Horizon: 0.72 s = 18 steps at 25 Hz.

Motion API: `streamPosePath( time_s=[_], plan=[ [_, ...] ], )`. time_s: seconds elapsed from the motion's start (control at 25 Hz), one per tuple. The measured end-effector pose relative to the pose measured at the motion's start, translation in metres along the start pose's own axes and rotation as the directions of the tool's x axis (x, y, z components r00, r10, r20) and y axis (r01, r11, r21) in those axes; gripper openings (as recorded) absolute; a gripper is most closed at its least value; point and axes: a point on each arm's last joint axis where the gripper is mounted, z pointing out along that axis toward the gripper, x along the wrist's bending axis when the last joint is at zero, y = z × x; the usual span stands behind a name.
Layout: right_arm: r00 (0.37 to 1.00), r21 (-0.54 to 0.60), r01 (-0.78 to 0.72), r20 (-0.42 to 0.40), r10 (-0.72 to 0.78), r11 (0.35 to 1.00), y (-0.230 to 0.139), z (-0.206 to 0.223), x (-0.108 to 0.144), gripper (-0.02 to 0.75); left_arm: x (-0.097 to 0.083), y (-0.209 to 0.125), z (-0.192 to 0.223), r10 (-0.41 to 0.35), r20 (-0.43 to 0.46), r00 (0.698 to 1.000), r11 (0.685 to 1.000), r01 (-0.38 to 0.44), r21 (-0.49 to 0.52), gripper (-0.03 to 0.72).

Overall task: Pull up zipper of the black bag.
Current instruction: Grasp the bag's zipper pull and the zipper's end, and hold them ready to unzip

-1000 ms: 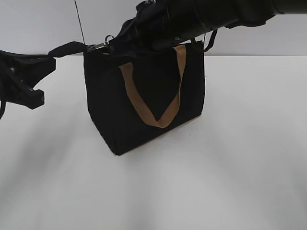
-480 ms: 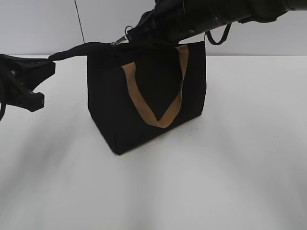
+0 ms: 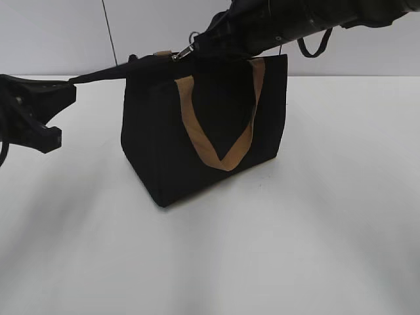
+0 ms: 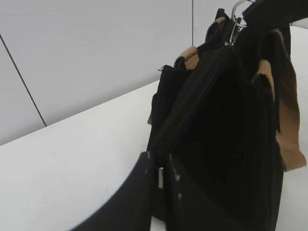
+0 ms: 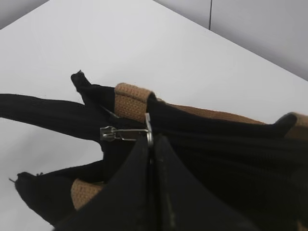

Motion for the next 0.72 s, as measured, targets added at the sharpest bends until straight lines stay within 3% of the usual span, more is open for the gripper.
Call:
streamPosePath(
  time_s=[0.72],
  plan=[
    [0.994, -0.022, 0.005, 0.109, -0.003, 1.000, 0.000, -0.007, -0.031, -0.015, 0.002, -0.002, 0.000, -0.034, -0.026, 0.999, 0.999, 0.035, 0.028, 0.019]
  ],
)
